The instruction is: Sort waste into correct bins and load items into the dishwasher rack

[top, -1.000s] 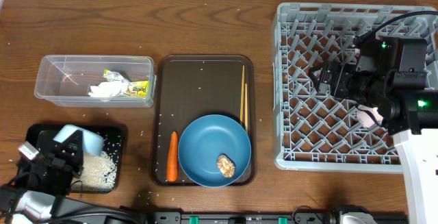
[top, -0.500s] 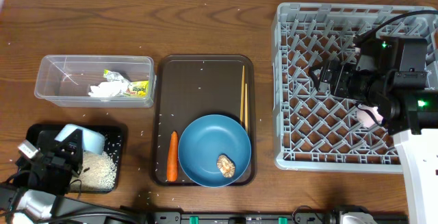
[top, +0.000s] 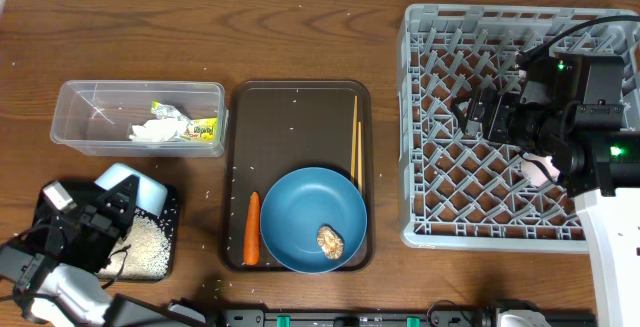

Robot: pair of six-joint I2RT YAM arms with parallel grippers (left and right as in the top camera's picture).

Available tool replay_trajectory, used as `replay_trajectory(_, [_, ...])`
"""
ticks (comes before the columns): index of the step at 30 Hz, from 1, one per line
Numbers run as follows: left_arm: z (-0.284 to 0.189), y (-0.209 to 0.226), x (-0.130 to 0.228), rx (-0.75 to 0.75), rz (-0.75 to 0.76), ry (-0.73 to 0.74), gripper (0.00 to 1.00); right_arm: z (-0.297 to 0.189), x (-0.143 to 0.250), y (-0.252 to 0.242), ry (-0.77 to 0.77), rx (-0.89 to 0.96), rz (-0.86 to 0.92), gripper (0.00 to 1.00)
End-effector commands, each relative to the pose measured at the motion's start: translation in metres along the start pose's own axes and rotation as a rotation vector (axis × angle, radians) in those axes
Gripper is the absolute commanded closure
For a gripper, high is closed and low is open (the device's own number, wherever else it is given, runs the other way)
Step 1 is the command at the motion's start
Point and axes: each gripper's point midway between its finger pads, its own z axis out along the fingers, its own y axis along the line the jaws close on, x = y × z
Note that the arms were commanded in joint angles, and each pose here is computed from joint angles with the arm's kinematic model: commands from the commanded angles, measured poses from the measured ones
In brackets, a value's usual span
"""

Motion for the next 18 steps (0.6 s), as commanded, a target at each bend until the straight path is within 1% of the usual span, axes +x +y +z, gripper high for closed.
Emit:
replay_trajectory(1, [0.006,-0.017,-0.002,0.001,0.057,0.031,0.94,-0.001,-0.001,0.004,-0.006,-0.006,-0.014,0.07])
replay_trajectory(4, [0.005,-0.011,-0.002,-0.093,0.065,0.023,0.93,-0.001,0.001,0.003,0.003,-0.003,-0.011,0.07])
replay_trajectory(5, [0.005,-0.014,-0.003,-0.095,0.057,0.017,0.94,-0.001,0.002,0.003,0.006,-0.002,-0.010,0.07])
replay_trajectory(7, [0.008,-0.028,-0.005,-0.039,0.068,0.026,0.94,-0.001,0.002,0.003,0.008,-0.002,-0.010,0.07])
replay_trajectory(10, [0.022,-0.053,0.002,0.047,0.114,0.098,0.94,-0.001,-0.002,0.004,-0.008,-0.006,-0.014,0.07])
replay_trajectory(16, [0.074,-0.103,0.035,0.173,0.280,0.305,0.94,-0.001,-0.010,0.007,-0.041,-0.016,-0.020,0.07])
replay_trajectory(18, [0.095,-0.127,0.052,0.246,0.355,0.362,0.94,-0.001,-0.010,0.006,-0.039,-0.014,-0.021,0.08])
